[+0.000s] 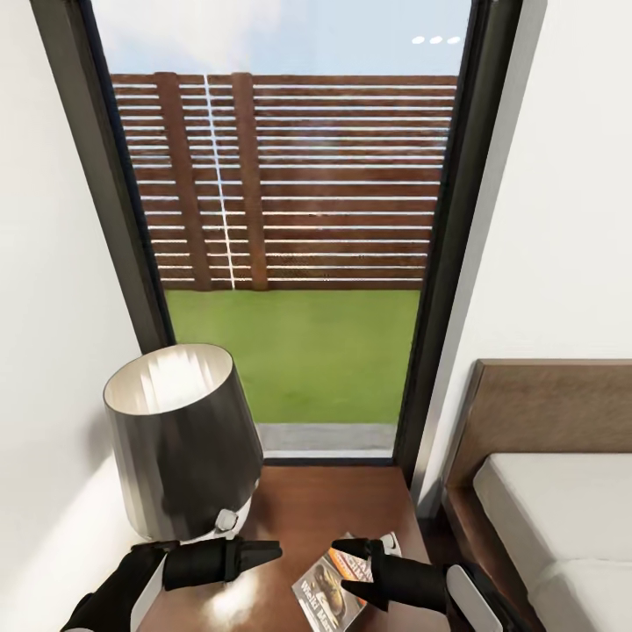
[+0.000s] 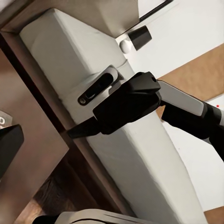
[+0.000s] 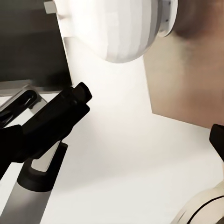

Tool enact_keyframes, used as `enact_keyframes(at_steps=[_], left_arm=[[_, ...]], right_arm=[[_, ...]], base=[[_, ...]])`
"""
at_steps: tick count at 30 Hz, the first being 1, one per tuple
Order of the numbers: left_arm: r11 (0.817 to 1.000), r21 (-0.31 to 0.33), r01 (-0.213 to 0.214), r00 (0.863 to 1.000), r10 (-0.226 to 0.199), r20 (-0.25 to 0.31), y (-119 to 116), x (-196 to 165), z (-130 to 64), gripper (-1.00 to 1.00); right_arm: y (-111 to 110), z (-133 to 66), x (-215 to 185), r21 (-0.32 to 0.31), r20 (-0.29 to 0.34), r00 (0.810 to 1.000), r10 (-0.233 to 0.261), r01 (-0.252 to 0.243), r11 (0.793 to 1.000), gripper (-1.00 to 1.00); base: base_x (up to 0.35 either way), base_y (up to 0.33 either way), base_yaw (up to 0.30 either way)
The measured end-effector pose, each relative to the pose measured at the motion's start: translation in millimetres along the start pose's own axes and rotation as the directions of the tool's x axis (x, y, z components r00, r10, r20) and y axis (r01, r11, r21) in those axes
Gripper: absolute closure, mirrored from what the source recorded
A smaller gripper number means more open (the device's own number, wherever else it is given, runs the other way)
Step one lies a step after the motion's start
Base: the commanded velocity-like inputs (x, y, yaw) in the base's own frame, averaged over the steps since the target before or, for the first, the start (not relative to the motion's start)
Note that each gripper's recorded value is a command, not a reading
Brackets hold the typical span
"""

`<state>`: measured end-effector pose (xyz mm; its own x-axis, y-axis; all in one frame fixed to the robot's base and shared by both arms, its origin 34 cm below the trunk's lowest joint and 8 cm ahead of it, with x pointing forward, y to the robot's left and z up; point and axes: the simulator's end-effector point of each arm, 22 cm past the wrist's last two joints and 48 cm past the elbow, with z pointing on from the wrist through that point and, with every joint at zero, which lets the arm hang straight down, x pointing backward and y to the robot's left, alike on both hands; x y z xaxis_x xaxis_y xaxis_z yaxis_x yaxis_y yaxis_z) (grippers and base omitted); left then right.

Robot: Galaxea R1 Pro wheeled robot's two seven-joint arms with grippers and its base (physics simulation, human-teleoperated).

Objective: In the bedroom, move the book from the bed onto either nightstand, and place the two sandals side by side next to the bed.

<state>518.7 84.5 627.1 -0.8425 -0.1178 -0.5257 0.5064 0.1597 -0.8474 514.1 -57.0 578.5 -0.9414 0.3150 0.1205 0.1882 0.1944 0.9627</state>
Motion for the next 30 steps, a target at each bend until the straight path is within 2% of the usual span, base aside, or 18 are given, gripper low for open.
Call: enact_keyframes(at_steps=[8,12,15,17,19,20,21,22,23,25,27,29,30], left_arm=[[1.0,-0.008,0.0,1.0,0.0,-0.002,-11,-10,-0.4,-1.0],[0.995,-0.104,0.01,1.0,-0.01,-0.002,5,-12,1.1,-1.0],[0.982,-0.187,0.028,1.0,-0.029,-0.004,23,-3,-0.3,-1.0],[0.974,-0.225,0.027,1.0,-0.028,-0.002,30,2,-2.6,-1.0],[0.965,-0.263,0.016,1.0,-0.016,0.0,39,7,-5.7,-1.0],[0.957,-0.289,0.007,1.0,-0.007,0.002,44,11,-7.9,-1.0],[0.953,-0.301,0.004,1.0,-0.003,0.003,46,11,-9.1,-1.0],[0.946,-0.324,-0.002,1.0,0.003,0.004,51,13,-11.2,-1.0],[0.942,-0.335,-0.004,1.0,0.005,0.004,52,13,-12.2,-1.0],[0.93,-0.367,-0.008,1.0,0.011,0.005,57,13,-15.4,-1.0],[0.923,-0.385,-0.011,1.0,0.014,0.006,58,12,-17.4,-1.0],[0.92,-0.391,-0.019,1.0,0.024,0.007,57,9,-18.3,-1.0],[0.919,-0.393,-0.023,1.0,0.028,0.008,56,8,-18.6,-1.0]], right_arm=[[16,-3.2,-1,0.002,0.0,1.0,0.001,-0.001,1.0,-1.0],[23,-4.7,0,0.007,-0.003,1.0,-0.002,0.002,1.0,-1.0],[27,-5.3,0,0.016,-0.003,1.0,-0.01,0.01,1.0,-1.0],[29,-6.0,-3,0.029,0.007,0.999,-0.033,0.033,0.999,-1.0],[26,-6.6,-10,0.063,0.034,0.994,-0.101,0.099,0.993,-1.0],[22,-7.2,-15,0.1,0.049,0.985,-0.167,0.162,0.982,-1.0],[20,-8.2,-18,0.122,0.055,0.977,-0.206,0.198,0.973,-1.0],[13,-10.9,-24,0.169,0.06,0.958,-0.28,0.267,0.949,-1.0],[10,-12.8,-26,0.192,0.058,0.947,-0.317,0.301,0.934,-1.0],[-2,-19.0,-33,0.27,0.032,0.899,-0.437,0.413,0.87,-1.0],[-14,-25.5,-35,0.329,-0.015,0.852,-0.524,0.499,0.802,-1.0],[-25,-30.7,-35,0.359,-0.033,0.831,-0.555,0.528,0.769,-1.0],[-27,-32.2,-34,0.366,-0.035,0.828,-0.56,0.532,0.764,-1.0]], base=[[0.0,0.0,0.0],[0.0,0.0,0.0],[0.0,0.0,0.0],[0.0,0.0,0.0],[0.0,0.0,0.0],[0.0,0.0,0.0],[0.0,0.0,0.0],[0.0,0.0,0.0],[0.0,0.0,0.0],[0.0,0.0,0.0],[0.0,0.0,0.0],[0.0,0.0,0.0],[0.0,0.0,0.0]])
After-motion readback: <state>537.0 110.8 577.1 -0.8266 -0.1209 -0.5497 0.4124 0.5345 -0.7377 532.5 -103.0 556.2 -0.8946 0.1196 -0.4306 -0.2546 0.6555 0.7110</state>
